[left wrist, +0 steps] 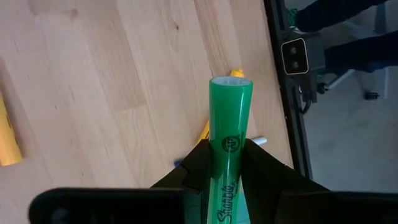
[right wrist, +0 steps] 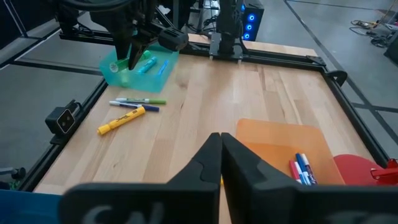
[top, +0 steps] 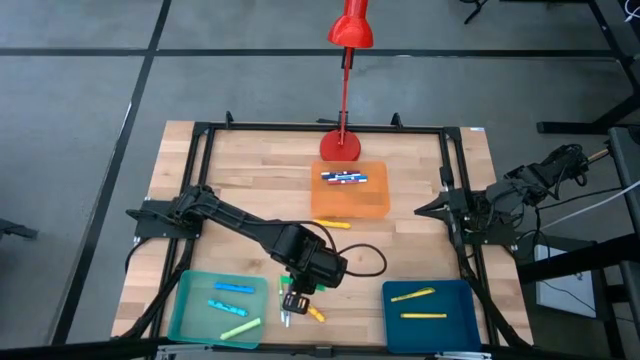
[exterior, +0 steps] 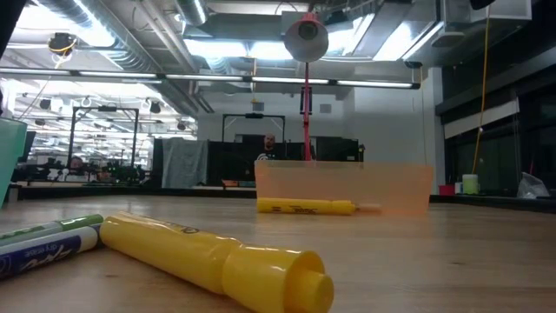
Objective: Pick & Place Markers
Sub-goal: Put the green highlighter pen into the green bin
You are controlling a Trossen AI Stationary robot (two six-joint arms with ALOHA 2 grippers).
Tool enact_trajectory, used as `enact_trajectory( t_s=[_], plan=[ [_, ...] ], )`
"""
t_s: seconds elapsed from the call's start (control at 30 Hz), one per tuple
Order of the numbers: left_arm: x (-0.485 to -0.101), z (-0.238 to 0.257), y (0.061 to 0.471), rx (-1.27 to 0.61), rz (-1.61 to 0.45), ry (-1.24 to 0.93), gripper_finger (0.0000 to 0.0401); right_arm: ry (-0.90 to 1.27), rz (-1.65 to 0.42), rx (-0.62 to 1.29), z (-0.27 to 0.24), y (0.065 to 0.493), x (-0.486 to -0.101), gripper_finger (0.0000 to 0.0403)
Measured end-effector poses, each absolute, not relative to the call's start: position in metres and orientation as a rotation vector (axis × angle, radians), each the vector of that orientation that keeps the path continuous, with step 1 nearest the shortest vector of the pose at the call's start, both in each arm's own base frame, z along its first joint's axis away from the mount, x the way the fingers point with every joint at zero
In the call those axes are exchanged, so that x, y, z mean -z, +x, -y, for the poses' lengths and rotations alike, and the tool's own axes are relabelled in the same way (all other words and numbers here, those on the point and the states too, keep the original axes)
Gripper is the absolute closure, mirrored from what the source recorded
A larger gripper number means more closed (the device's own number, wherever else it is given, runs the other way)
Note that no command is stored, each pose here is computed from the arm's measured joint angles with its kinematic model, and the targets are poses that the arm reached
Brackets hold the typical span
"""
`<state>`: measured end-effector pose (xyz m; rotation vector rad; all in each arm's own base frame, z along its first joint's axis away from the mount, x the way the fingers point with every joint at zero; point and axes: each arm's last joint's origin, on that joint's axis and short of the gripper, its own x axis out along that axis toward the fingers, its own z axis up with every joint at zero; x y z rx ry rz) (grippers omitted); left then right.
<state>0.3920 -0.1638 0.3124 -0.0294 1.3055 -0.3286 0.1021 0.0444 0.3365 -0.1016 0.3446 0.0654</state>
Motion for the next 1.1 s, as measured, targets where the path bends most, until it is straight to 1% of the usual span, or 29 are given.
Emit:
enact_trajectory(
  t_s=[0.13, 0.33, 0.5, 0.67, 0.8, 0.93, 1.1],
  plan=[
    [-0.312, 0.164, 0.392, 0.351, -1.299, 0.001, 0.0343, -0.080, -0.345, -0.062, -0.044, 0.102, -0.337, 0.0398],
    [-0.312, 0.163, 0.389, 0.361, -1.313, 0.070, 0.0343, -0.020, -0.347, -0.052, -0.044, 0.102, -0.337, 0.0381],
    [-0.311, 0.173, 0.383, 0.387, -1.329, 0.103, 0.0343, 0.027, -0.348, -0.043, -0.044, 0.102, -0.337, 0.0378],
    [-0.298, 0.192, 0.364, 0.415, -1.427, 0.142, 0.0343, 0.033, -0.348, -0.042, -0.044, 0.102, -0.337, 0.0378],
    [-0.295, 0.204, 0.347, 0.438, -1.431, 0.163, 0.0343, 0.063, -0.349, -0.036, -0.044, 0.102, -0.337, 0.0377],
    [-0.283, 0.210, 0.331, 0.445, -1.457, 0.171, 0.0343, 0.105, -0.349, -0.028, -0.044, 0.102, -0.337, 0.0377],
    [-0.275, 0.211, 0.304, 0.423, -1.435, 0.102, 0.0343, 0.132, -0.352, -0.023, -0.045, 0.103, -0.336, 0.0377]
  ],
)
